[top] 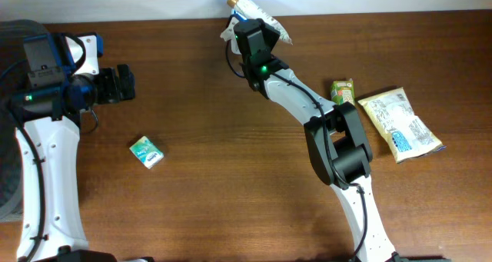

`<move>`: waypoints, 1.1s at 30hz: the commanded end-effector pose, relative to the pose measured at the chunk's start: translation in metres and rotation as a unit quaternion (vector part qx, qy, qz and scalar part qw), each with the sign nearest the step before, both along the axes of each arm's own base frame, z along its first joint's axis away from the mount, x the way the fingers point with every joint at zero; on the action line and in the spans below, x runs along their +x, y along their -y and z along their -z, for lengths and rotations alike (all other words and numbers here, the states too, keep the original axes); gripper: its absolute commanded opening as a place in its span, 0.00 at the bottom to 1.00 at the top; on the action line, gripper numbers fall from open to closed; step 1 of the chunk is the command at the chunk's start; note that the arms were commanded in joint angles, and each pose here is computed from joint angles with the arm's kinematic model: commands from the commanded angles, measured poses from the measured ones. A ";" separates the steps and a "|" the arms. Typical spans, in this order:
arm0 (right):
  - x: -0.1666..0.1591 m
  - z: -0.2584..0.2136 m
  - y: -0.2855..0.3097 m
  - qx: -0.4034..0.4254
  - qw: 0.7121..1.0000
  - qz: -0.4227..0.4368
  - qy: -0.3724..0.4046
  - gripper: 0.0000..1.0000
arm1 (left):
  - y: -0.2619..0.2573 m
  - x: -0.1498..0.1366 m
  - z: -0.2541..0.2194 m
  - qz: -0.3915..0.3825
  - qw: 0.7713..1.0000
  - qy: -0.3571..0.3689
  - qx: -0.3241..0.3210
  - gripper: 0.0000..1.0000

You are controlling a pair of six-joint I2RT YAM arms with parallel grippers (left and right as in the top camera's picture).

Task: Scan the item barcode
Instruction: 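Hold the conditioner tube barcode in front of the white scanner, then move the tube right and release it onto the scanned items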

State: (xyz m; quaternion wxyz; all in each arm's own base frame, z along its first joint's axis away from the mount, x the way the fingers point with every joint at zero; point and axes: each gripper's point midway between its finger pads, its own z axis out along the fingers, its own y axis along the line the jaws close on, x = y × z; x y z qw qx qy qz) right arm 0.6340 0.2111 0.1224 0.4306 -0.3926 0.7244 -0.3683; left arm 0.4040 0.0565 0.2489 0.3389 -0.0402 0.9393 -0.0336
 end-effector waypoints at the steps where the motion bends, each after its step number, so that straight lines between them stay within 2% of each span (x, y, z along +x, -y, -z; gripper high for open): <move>1: 0.000 -0.042 -0.004 0.030 0.999 0.014 0.043 0.04 | 0.001 0.000 -0.006 0.010 1.000 0.008 0.004 0.99; 5: -0.018 -0.109 -0.008 0.123 0.991 -0.002 0.059 0.04 | 0.001 0.000 -0.006 0.010 1.000 0.008 0.004 0.99; 7: -0.054 -0.175 -0.006 0.217 0.975 -0.017 0.048 0.04 | 0.001 0.000 -0.006 0.010 1.000 0.008 0.004 0.99; 8: -0.066 -0.194 -0.002 0.254 0.966 -0.011 0.048 0.04 | 0.001 0.000 -0.006 0.010 1.000 0.008 0.004 0.99; 9: -0.093 -0.226 0.007 0.321 0.946 -0.007 0.037 0.04 | 0.001 0.000 -0.006 0.010 1.000 0.008 0.004 0.99; 11: -0.132 -0.255 0.034 0.391 0.920 0.032 0.020 0.04 | 0.001 0.000 -0.006 0.010 1.000 0.008 0.004 0.99; 13: -0.165 -0.257 0.069 0.391 0.917 0.078 -0.012 0.04 | 0.001 0.000 -0.006 0.010 1.000 0.008 0.004 0.99; 16: -0.206 -0.196 0.144 0.316 0.919 0.197 -0.134 0.04 | 0.001 0.000 -0.006 0.010 1.000 0.008 0.004 0.99; 18: -0.215 -0.151 0.169 0.305 0.897 0.241 -0.211 0.04 | 0.001 0.000 -0.006 0.010 1.000 0.008 0.004 0.99; 20: -0.213 -0.100 0.179 0.334 0.862 0.257 -0.282 0.04 | 0.001 0.000 -0.006 0.010 1.000 0.008 0.004 0.99; 22: -0.208 -0.062 0.185 0.350 0.838 0.271 -0.319 0.04 | 0.001 0.000 -0.006 0.010 1.000 0.008 0.004 0.99; 24: -0.202 -0.026 0.176 0.375 0.817 0.250 -0.360 0.04 | 0.001 0.000 -0.006 0.010 1.000 0.008 0.004 0.99; 28: -0.205 0.018 0.144 0.420 0.768 0.211 -0.435 0.04 | 0.001 0.000 -0.006 0.010 1.000 0.008 0.004 0.99; 30: -0.208 0.038 0.149 0.413 0.759 0.241 -0.442 0.04 | 0.001 0.000 -0.006 0.010 1.000 0.008 0.004 0.99; 33: -0.228 0.080 0.185 0.361 0.752 0.359 -0.419 0.04 | 0.001 0.000 -0.006 0.010 1.000 0.008 0.004 0.99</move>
